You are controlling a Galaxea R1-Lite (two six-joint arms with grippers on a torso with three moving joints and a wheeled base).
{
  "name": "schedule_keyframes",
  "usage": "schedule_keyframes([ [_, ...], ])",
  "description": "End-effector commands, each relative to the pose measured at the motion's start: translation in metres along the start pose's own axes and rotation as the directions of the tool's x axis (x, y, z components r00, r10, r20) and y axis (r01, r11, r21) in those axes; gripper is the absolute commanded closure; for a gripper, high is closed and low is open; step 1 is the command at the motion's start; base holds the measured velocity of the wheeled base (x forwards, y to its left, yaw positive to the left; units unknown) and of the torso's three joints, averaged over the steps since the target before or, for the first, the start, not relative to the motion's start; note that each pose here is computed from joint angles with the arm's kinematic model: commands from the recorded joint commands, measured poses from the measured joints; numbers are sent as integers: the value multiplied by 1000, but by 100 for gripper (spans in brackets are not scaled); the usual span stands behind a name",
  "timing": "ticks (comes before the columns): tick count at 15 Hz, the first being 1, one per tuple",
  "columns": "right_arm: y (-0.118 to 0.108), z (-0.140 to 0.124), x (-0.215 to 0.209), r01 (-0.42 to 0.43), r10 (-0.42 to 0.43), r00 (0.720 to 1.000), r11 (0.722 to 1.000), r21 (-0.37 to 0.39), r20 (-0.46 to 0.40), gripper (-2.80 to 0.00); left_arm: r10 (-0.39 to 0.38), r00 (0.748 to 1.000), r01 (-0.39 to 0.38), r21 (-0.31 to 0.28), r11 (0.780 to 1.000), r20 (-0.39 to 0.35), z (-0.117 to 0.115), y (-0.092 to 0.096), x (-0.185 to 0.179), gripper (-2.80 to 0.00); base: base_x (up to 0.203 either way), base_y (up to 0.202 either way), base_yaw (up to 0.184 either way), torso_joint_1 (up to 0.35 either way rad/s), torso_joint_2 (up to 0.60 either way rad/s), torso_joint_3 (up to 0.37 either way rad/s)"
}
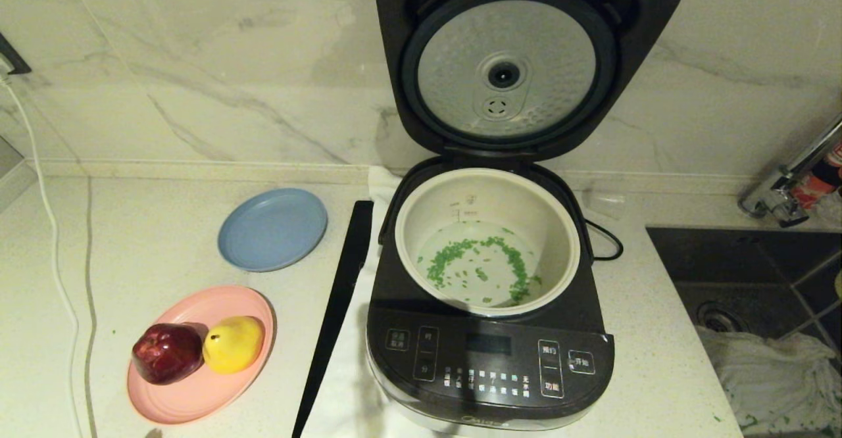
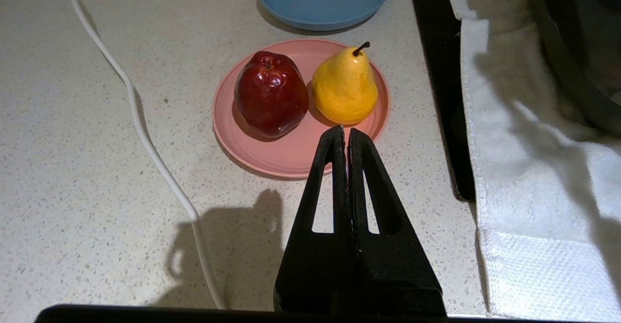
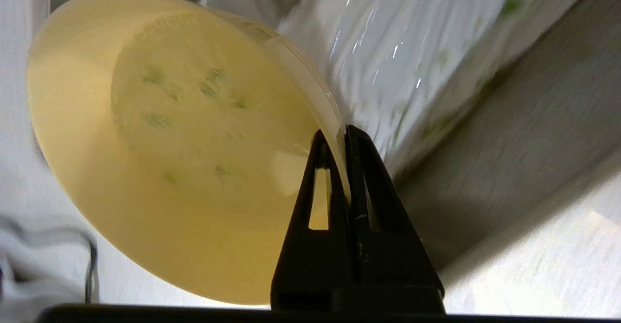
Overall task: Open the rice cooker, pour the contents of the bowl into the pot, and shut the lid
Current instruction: Fill a bowl with water from the tap, then pour the water from the bowl into the rice cooker
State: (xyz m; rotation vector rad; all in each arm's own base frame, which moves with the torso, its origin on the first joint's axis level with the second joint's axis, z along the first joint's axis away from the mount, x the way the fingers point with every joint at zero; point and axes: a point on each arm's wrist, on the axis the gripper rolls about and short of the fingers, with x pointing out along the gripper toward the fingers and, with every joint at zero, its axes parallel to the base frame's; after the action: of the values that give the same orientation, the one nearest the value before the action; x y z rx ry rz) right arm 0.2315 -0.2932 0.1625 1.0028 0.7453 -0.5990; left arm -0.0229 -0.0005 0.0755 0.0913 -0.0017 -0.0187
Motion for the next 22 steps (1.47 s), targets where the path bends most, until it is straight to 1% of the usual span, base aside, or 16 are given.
schedule_keyframes([
  [1, 26, -25, -32, -33, 34, 999, 998, -61, 17, 0, 0, 1000, 0, 1, 1000, -9, -3, 0, 1, 0, 0, 0, 0, 0, 0, 0],
  [3, 40, -41, -49, -50, 52, 999, 994, -102, 14, 0, 0, 1000, 0, 1, 1000, -9, -3, 0, 1, 0, 0, 0, 0, 0, 0, 0],
  [4, 47, -51, -56, -57, 57, 998, 991, -125, -2, 0, 0, 1000, 0, 1, 1000, -7, -2, 0, 1, 0, 0, 0, 0, 0, 0, 0],
  [6, 57, -69, -64, -57, 46, 996, 988, -144, -77, 0, 0, 1000, 0, 1, 1000, -8, -2, 0, 1, 0, 0, 0, 0, 0, 0, 0],
  [9, 65, -88, -70, -56, 28, 986, 985, -163, -166, 0, 0, 1000, 0, 1, 1000, -9, -3, 0, 1, 0, 0, 0, 0, 0, 0, 0],
  [12, 74, -106, -87, -75, 31, 978, 974, -212, -205, 0, 0, 1000, 0, 1, 1000, -8, -3, 0, 1, 0, 0, 0, 0, 0, 0, 0],
  [14, 81, -122, -101, -100, 46, 976, 962, -254, -211, 0, 0, 1000, 0, 1, 1000, -8, -3, 0, 1, 0, 0, 0, 0, 0, 0, 0],
  [16, 89, -141, -118, -138, 74, 975, 943, -304, -212, 0, 0, 1000, 0, 1, 1000, -7, -2, 0, 1, 0, 0, 0, 0, 0, 0, 0],
  [17, 95, -152, -126, -163, 90, 971, 928, -335, -223, 0, 0, 1000, 0, 1, 1000, -9, -3, 0, 1, 0, 0, 0, 0, 0, 0, 0],
  [19, 104, -173, -137, -207, 103, 957, 897, -390, -271, 0, 0, 1000, 0, 1, 1000, -7, -2, 0, 1, 0, 0, 0, 0, 0, 0, 0],
  [22, 118, -201, -150, -277, 114, 930, 843, -462, -351, 0, -1, 1000, 1, 1, 1000, -7, -2, 0, 1, 0, 0, 0, 0, 0, 0, 0],
])
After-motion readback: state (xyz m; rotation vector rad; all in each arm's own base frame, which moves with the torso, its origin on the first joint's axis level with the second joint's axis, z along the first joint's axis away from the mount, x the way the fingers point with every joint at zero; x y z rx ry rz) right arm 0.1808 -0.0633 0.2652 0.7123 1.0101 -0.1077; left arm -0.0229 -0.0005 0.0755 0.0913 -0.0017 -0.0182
